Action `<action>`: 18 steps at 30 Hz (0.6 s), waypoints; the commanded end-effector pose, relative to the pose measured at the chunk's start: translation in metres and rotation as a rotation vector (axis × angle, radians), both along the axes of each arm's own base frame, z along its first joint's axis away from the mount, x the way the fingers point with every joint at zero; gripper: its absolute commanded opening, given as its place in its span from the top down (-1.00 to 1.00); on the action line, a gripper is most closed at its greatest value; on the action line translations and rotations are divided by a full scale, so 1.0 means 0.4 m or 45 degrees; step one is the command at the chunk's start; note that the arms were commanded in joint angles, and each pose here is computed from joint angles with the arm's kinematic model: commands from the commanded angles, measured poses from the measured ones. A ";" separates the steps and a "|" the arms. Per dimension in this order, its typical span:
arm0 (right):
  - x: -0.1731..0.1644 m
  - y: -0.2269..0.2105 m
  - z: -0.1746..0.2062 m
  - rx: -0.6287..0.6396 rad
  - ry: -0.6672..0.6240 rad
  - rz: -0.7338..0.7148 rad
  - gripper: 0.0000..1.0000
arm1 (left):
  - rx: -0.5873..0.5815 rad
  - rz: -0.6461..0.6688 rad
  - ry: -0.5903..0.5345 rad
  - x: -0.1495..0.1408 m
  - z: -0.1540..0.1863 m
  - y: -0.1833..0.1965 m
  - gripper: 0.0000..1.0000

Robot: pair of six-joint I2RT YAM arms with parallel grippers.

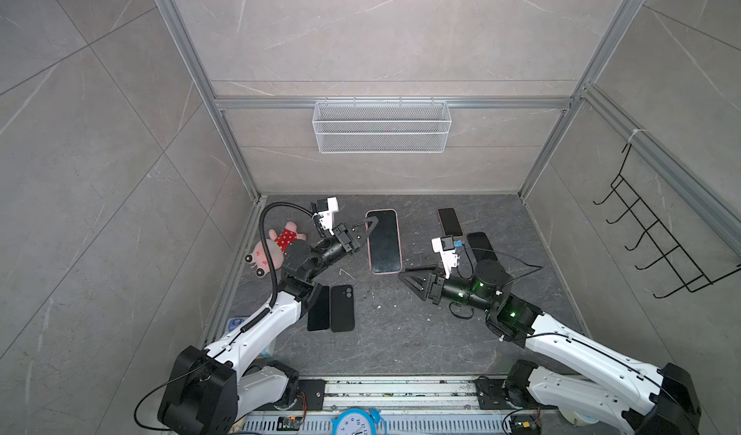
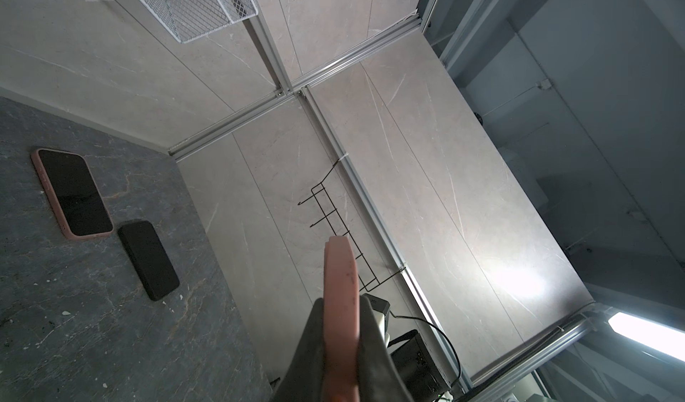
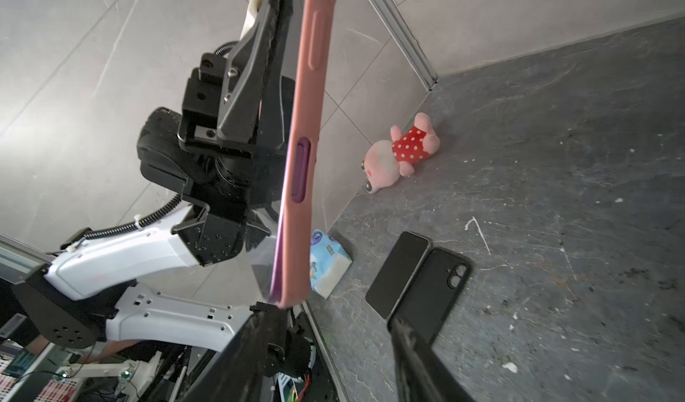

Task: Take the phone out of the phone case
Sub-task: Remove the phone case from the phone.

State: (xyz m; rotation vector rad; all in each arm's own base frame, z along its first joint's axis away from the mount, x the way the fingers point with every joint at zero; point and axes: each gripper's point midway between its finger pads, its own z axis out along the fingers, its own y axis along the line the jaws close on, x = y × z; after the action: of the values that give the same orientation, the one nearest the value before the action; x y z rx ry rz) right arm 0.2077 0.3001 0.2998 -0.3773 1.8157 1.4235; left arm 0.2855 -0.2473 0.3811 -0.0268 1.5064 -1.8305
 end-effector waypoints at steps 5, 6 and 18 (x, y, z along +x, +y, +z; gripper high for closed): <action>-0.001 0.006 0.039 0.091 -0.018 0.016 -0.12 | -0.123 0.005 -0.167 -0.051 0.109 0.029 1.00; 0.001 0.006 0.036 0.087 -0.016 0.013 -0.12 | -0.124 0.006 -0.168 -0.051 0.109 0.029 1.00; 0.023 -0.002 -0.001 0.093 0.021 -0.020 -0.08 | -0.128 0.014 -0.167 -0.055 0.109 0.034 1.00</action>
State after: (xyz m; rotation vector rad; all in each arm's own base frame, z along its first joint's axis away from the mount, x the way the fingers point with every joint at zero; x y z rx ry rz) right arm 0.2135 0.3018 0.3003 -0.3387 1.7848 1.4701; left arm 0.2835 -0.2444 0.3818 -0.0349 1.4890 -1.8269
